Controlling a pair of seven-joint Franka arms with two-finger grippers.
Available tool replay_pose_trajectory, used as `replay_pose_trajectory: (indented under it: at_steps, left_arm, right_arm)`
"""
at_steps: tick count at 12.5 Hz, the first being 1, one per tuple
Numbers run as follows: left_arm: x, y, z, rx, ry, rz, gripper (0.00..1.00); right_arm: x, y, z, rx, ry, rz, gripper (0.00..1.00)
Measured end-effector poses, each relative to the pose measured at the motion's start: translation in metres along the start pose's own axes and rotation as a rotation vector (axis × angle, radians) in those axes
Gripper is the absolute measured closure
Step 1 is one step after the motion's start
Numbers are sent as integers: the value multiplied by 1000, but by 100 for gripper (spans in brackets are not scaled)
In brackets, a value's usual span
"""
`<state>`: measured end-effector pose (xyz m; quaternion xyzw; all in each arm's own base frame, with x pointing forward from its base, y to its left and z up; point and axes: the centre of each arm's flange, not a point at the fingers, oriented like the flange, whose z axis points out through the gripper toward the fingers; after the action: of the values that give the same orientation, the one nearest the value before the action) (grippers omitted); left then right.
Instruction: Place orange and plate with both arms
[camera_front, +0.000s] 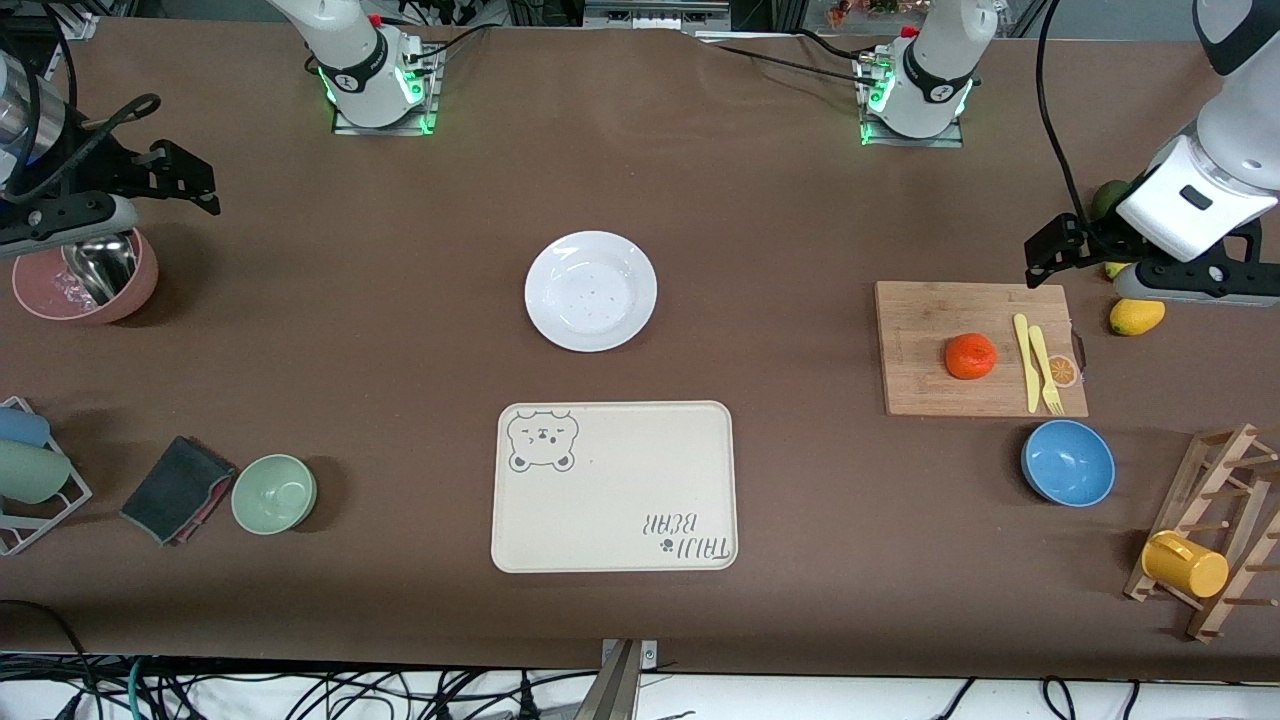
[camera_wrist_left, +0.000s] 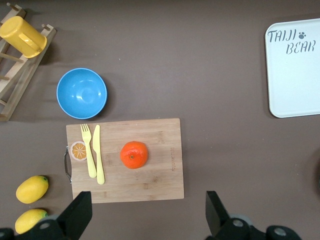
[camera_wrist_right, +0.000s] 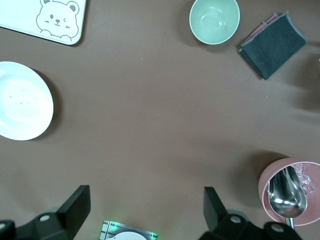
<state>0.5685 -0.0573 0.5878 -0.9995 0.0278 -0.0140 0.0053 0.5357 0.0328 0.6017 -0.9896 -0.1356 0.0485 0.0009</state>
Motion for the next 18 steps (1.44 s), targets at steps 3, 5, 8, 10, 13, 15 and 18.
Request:
replay_pose_trajectory:
  at_steps: [3,5,8,10,13,15,18]
  left_arm:
    - [-1,0,1,0,-9,0,0]
    - [-1,0,1,1,-11,0,0]
    - [-1,0,1,1,-11,-1,0]
    - [-1,0,1,1,-12,0,0]
    - [-1,0,1,1,-12,-1,0]
    - [-1,0,1,1,-12,0,0]
    - [-1,0,1,1,-13,0,0]
  right_arm:
    - [0,0,0,0,0,1,0]
    - [0,0,0,0,0,1,0]
    - [0,0,0,0,0,1,0]
    - [0,0,0,0,0,1,0]
    - [0,1,0,0,0,2,0]
    - [-1,5,0,1,0,11,0]
    - [-3,16,2,5,-3,32,0]
